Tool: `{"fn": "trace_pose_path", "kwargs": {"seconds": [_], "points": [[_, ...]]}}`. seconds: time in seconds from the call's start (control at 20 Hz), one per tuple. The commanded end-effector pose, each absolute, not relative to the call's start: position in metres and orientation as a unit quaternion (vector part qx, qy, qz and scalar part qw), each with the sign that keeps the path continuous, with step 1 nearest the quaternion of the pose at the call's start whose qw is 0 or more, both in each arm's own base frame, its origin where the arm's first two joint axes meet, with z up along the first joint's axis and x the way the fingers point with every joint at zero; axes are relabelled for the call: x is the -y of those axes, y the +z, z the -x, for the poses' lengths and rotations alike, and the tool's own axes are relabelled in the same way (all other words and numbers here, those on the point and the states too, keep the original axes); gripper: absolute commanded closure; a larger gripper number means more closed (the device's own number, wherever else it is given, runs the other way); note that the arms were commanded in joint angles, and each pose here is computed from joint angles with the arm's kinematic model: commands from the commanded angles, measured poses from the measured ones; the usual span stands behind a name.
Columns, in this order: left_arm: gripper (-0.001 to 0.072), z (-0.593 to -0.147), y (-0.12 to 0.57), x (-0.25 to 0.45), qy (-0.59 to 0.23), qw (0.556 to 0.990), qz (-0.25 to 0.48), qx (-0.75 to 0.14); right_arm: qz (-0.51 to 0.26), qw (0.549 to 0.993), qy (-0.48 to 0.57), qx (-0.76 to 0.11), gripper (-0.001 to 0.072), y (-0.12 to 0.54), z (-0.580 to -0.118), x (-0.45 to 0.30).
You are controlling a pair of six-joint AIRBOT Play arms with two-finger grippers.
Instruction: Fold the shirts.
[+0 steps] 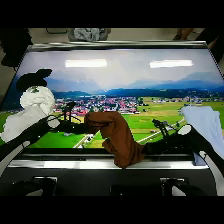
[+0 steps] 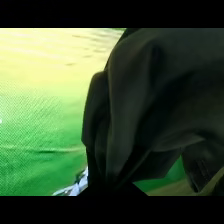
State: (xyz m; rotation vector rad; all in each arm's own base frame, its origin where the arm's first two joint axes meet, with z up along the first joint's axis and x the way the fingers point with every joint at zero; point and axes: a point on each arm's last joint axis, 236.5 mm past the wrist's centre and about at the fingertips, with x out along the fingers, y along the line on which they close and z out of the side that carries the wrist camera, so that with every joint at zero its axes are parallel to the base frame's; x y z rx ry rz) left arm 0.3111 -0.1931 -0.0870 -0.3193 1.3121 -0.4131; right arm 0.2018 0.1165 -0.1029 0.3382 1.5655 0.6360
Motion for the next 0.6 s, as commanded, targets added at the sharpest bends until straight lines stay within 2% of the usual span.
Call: {"fn": "trace_pose_path", "kwargs": {"seconds": [0.0,0.1,0.2,0.3,0.45,0.55], "points": [[0.068,-0.312,-0.085,0.193,-0.191,0.762,0.147,-0.601,-0.166,0.677,0.247,-0.673,0.0671,-0.106,-0.221,-0.126],[0.0681,-0.326,-0.065,0.187,-0.191,0.777,0.153,-0.58,-0.131,0.691,0.263,-0.66,0.0672,-0.098,-0.233,-0.119],[0.0681,-0.356,-0.014,0.175,-0.197,0.818,0.156,-0.518,-0.041,0.719,0.269,-0.639,0.0673,-0.07,-0.258,-0.096],[0.0682,-0.389,0.071,0.151,-0.197,0.87,0.16,-0.422,0.071,0.775,0.243,-0.579,0.0673,-0.005,-0.304,-0.062],[0.0682,-0.4,0.253,0.097,-0.176,0.947,0.155,-0.221,0.21,0.887,0.119,-0.394,0.0672,0.181,-0.363,-0.004],[0.0682,-0.365,0.374,0.054,-0.137,0.978,0.133,-0.078,0.261,0.93,0.006,-0.257,0.0672,0.318,-0.35,0.033]]}}
